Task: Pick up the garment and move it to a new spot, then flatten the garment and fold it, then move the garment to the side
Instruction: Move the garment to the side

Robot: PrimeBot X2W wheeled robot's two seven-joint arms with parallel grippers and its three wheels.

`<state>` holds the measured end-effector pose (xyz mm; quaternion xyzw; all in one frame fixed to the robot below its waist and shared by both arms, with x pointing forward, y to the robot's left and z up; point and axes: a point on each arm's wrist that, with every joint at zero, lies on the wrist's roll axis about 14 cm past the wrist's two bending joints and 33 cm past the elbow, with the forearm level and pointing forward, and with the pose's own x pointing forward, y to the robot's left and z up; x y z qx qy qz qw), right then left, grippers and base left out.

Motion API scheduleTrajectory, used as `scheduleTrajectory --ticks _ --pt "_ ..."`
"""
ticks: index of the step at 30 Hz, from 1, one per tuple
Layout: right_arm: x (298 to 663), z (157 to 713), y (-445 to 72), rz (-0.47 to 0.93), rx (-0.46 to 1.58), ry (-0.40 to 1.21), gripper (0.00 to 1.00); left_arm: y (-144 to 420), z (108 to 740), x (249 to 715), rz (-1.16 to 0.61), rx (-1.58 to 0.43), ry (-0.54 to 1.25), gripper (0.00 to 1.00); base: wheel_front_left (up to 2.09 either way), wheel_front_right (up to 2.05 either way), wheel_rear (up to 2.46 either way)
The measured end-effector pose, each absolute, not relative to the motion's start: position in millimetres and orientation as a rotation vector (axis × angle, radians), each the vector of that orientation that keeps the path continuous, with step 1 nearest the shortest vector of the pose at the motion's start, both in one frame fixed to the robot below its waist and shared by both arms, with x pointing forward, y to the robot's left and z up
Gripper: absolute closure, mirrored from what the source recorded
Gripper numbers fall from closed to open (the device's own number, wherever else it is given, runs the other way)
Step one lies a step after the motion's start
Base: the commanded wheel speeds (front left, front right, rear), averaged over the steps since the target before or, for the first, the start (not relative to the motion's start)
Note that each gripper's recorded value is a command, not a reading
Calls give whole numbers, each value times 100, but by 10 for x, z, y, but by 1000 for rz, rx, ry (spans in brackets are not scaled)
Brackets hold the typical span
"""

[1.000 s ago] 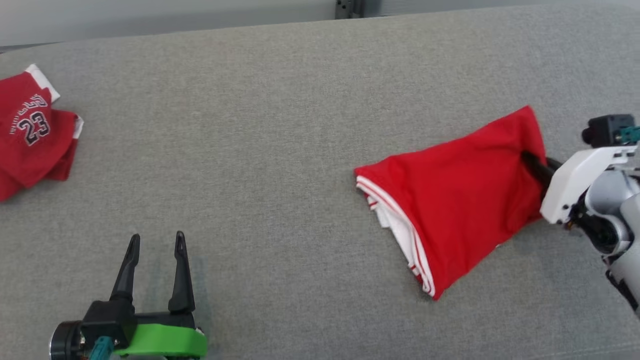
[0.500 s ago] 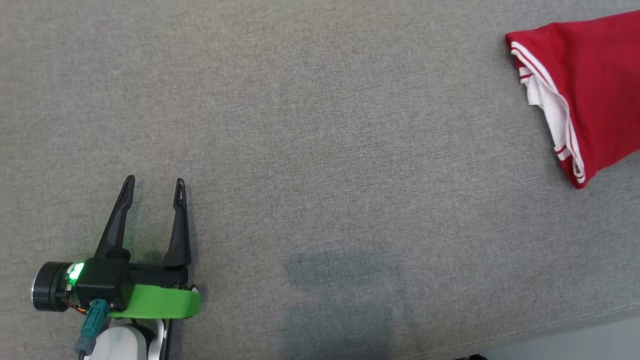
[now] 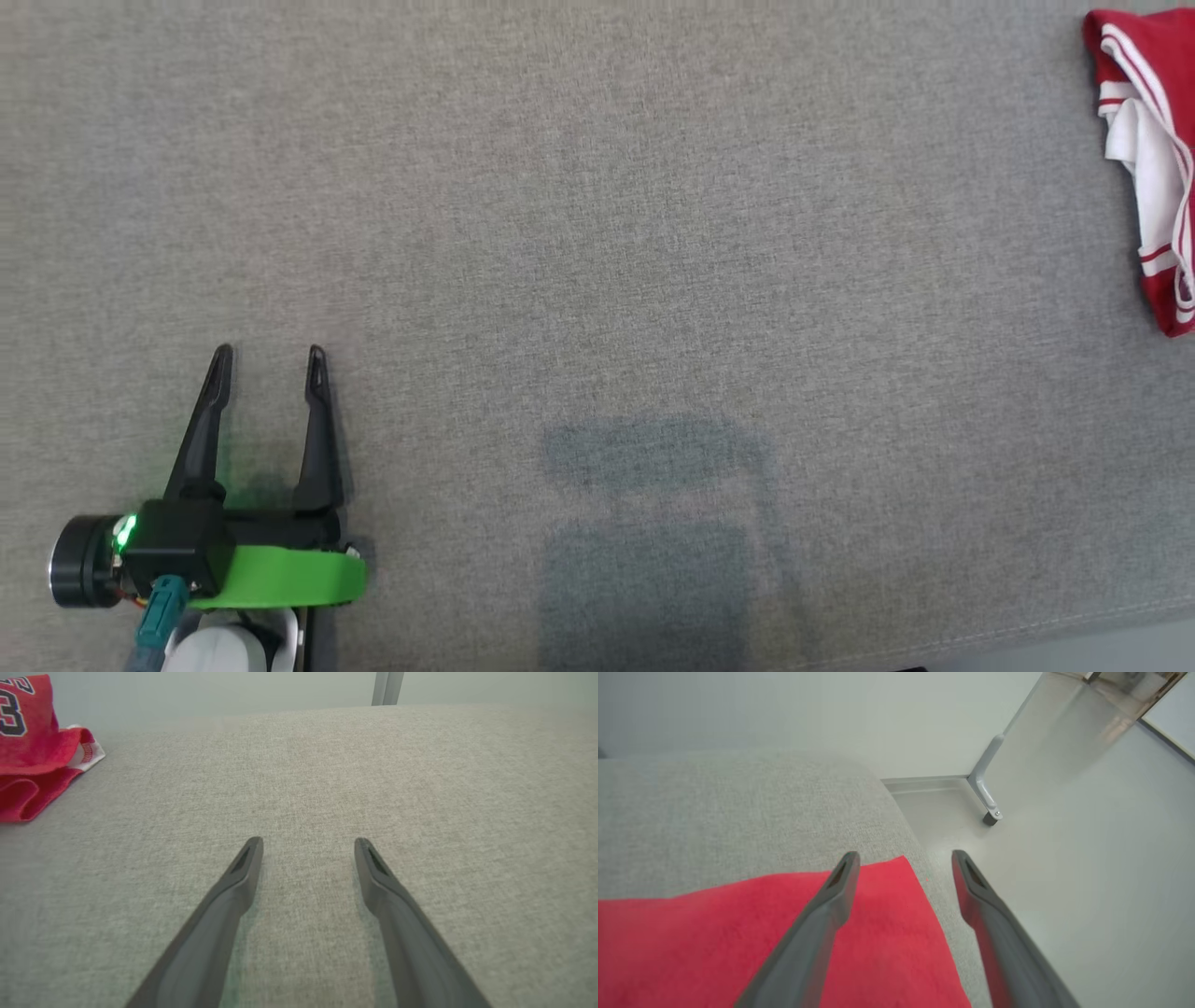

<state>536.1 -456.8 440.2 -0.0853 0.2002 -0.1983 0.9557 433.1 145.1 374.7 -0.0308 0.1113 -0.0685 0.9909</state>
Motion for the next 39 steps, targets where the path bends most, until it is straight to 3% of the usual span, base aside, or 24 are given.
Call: scheduleTrajectory --ticks 8,14,19,27,39 --pt "5473 5189 -3660 -177 -243 14 0 1679 3958 3978 -44 -96 220 0 0 0 0" --pt "4712 5327 -2864 -82 -182 -117 0 1768 4223 3694 -8 -130 171 0 0 0 0" --pt "4151 5369 -2527 -58 -104 -150 0 1770 4437 3504 -10 -141 116 0 0 0 0" --pt "3583 5097 -2180 -27 0 -87 0 1747 4732 3375 -23 -154 21 0 0 0 0" --pt "3439 4935 -1965 17 23 -42 0 1700 4737 3302 -27 -174 19 0 0 0 0"
